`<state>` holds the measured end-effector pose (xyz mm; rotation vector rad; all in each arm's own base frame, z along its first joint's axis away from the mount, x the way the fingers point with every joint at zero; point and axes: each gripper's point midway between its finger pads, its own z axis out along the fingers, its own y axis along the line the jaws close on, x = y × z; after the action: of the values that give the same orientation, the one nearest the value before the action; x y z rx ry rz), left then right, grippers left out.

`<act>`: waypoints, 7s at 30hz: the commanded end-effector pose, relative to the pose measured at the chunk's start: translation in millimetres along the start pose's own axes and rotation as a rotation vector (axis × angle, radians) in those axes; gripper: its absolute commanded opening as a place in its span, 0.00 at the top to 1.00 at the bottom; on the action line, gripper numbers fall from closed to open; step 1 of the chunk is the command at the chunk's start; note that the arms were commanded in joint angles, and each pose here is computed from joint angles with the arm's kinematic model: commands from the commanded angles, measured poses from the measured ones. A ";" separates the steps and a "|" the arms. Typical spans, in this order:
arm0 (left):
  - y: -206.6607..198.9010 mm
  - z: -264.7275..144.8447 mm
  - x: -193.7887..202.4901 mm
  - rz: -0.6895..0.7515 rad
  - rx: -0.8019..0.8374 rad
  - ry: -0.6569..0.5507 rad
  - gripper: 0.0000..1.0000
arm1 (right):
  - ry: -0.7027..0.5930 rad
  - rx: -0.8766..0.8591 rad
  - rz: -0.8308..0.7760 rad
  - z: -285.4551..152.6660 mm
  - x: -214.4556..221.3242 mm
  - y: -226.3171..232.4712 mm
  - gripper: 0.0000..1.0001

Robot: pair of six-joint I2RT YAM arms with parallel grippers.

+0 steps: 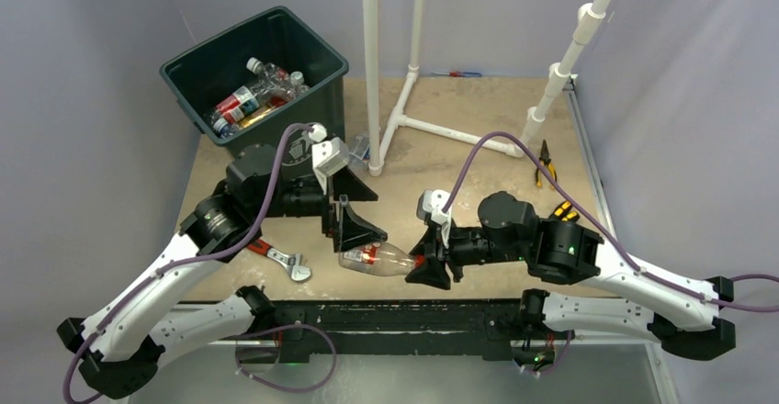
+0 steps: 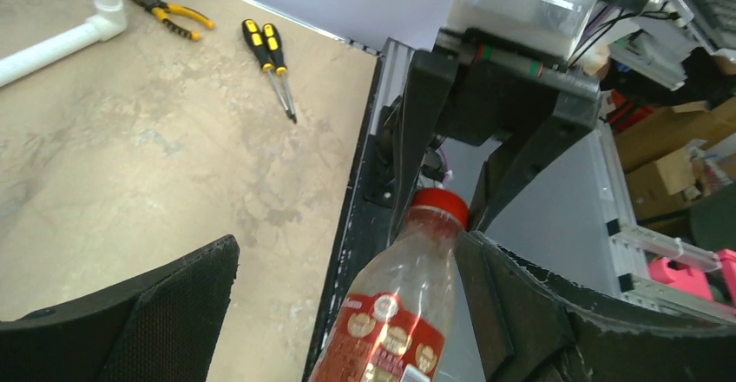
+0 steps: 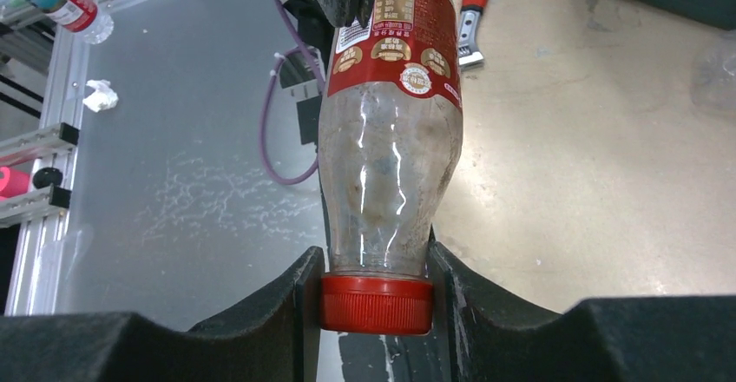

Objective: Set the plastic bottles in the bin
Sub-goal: Pick up the plastic bottle at the center of the board, then place the plastic bottle in the trash bin, then pick up the plastic bottle at the center of the board.

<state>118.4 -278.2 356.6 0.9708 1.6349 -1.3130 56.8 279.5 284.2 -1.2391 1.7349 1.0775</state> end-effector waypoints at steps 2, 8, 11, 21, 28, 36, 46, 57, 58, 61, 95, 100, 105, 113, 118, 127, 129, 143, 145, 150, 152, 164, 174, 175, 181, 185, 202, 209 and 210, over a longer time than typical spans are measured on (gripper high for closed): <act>3.7 -27.0 8.7 0.130 -0.101 0.019 0.06 | -0.022 -0.075 -0.056 -11.5 -20.5 16.3 1.00; 0.2 -41.1 24.0 0.228 -0.093 0.078 0.05 | 0.031 -0.061 -0.073 -13.9 -14.1 13.2 1.00; -1.7 -41.4 27.9 0.269 -0.066 0.099 0.04 | 0.039 -0.070 -0.092 -12.1 -12.0 13.2 1.00; -9.2 -21.0 48.7 0.267 0.102 0.183 0.01 | 0.011 -0.133 -0.150 -4.3 -22.8 20.7 1.00; -32.1 -22.2 51.3 0.289 0.217 0.181 0.01 | -0.053 -0.162 -0.244 -1.7 -35.2 23.6 1.00; -39.8 -23.2 66.3 0.246 0.267 0.184 0.01 | -0.040 -0.125 -0.293 14.3 -44.9 12.3 1.00; -34.6 -32.7 83.1 0.216 0.212 0.211 0.18 | -0.033 -0.047 -0.298 8.5 -63.6 2.1 1.00; -29.7 -28.2 84.6 0.178 0.193 0.228 0.58 | -0.027 -0.002 -0.314 7.5 -73.7 -4.9 1.00; -29.6 -27.4 83.6 0.172 0.193 0.228 0.64 | -0.029 -0.003 -0.315 7.2 -74.4 -4.5 1.00; -29.9 -25.0 79.7 0.162 0.195 0.227 0.79 | -0.040 -0.017 -0.316 6.1 -78.3 -1.3 1.00; 138.4 -157.2 -227.2 0.316 -1.436 -0.544 1.00 | -0.562 0.086 0.010 -5.1 -77.4 -18.2 0.01; 218.0 -224.7 -234.4 0.146 -1.593 -0.658 1.00 | -0.539 0.056 0.060 5.2 -51.9 -18.2 0.01; 275.9 -269.7 -205.7 -0.012 -1.693 -0.697 1.00 | -0.507 0.060 0.082 12.9 -36.4 -21.6 0.01; 308.8 -285.6 -148.8 -0.124 -1.766 -0.692 1.00 | -0.477 0.108 0.110 17.8 -21.2 -32.1 0.01; 304.3 -291.3 -137.2 -0.156 -1.794 -0.729 0.72 | -0.504 0.201 0.143 13.4 -21.7 -48.9 0.01; 255.8 -291.2 -165.3 -0.135 -1.685 -0.809 0.02 | -0.525 0.420 0.306 3.7 -14.6 -86.6 0.01; 238.9 -288.7 -168.9 -0.156 -1.637 -0.830 0.01 | -0.551 0.463 0.345 0.8 -13.7 -94.6 0.01; 177.4 -164.2 -78.8 -0.335 -1.021 -0.442 0.01 | -0.600 0.577 0.411 -0.1 -6.7 -116.8 0.01; 161.9 -150.3 -74.9 -0.294 -1.004 -0.411 0.01 | -0.609 0.598 0.415 -0.8 -4.3 -120.9 0.01; 137.8 -132.4 -71.6 -0.257 -0.947 -0.385 0.01 | -0.608 0.633 0.425 3.4 -0.8 -127.8 0.01; 143.1 -117.5 -53.2 -0.291 -0.903 -0.343 0.01 | -0.603 0.657 0.436 5.3 3.7 -132.3 0.01; 162.8 -60.5 21.7 -0.249 -0.983 -0.157 0.01 | -0.552 0.772 0.496 13.5 46.6 -152.9 0.01; 242.7 -64.1 87.7 -0.168 -1.332 -0.020 0.09 | -0.565 0.811 0.498 4.6 61.7 -158.9 0.01; 252.6 -65.4 88.2 -0.166 -1.355 -0.019 0.10 | -0.565 0.812 0.497 3.9 63.9 -159.2 0.01; 317.0 -72.5 123.3 -0.368 -1.353 0.002 0.17 | -0.573 0.809 0.491 1.0 69.6 -159.3 0.01; 339.8 -68.2 140.5 -0.392 -1.416 0.034 0.18 | -0.581 0.806 0.487 -0.3 72.1 -159.5 0.01; 361.4 -76.6 130.7 -0.389 -1.337 -0.055 0.01 | -0.652 0.756 0.522 -22.8 82.2 -151.7 0.01; 358.5 -63.9 115.9 -0.315 -1.229 -0.169 0.02 | -0.661 0.718 0.507 -11.1 73.4 -148.8 0.01; 358.9 -60.4 112.1 -0.299 -1.209 -0.180 0.02 | -0.650 0.715 0.507 -8.2 73.3 -148.5 0.01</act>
<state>380.5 -134.3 103.4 -0.1914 2.1413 -0.2246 178.1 210.3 185.1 0.0202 1.6998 0.8298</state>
